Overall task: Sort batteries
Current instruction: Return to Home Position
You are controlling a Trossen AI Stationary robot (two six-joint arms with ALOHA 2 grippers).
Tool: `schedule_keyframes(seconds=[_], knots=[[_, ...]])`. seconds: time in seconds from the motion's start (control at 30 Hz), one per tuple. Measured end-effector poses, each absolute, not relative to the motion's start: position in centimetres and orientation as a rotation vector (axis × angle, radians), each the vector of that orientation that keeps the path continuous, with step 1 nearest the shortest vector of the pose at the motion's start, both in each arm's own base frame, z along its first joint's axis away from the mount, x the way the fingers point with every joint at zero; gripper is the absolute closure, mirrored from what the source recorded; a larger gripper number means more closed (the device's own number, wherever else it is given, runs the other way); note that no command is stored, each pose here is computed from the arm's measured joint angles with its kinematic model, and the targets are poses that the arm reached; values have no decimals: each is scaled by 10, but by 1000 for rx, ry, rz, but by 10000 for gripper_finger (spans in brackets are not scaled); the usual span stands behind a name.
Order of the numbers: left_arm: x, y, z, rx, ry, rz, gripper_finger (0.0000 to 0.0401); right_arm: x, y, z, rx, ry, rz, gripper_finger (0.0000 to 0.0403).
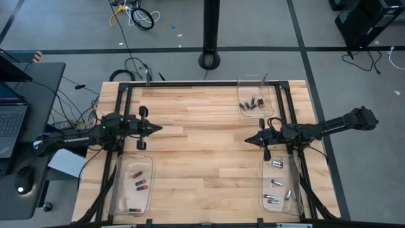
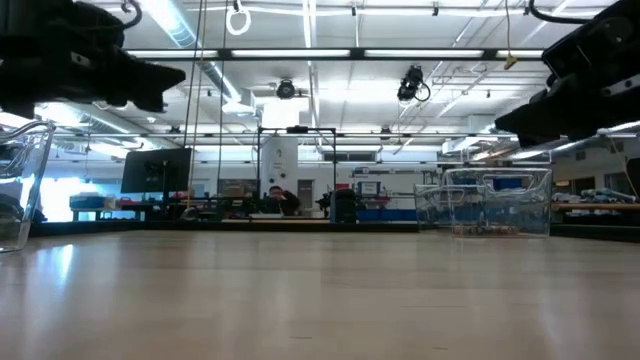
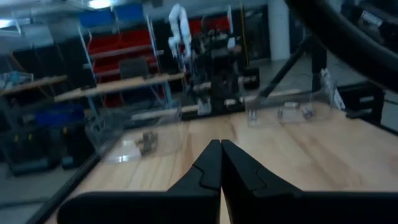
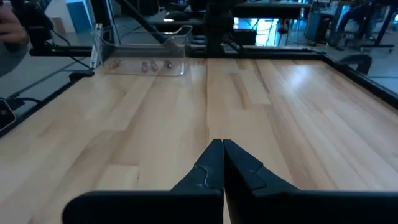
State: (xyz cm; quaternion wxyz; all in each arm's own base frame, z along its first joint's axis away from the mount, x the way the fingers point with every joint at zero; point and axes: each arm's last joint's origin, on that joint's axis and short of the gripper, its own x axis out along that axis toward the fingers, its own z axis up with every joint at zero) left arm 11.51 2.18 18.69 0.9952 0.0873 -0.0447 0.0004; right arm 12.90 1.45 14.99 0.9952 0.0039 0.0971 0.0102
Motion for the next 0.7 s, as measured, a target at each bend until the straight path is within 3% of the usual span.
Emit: schedule_keyframes(seconds=[0.7], knots=[[91, 22, 179, 159, -6, 74, 391, 112, 28, 149, 16, 194, 21, 397]])
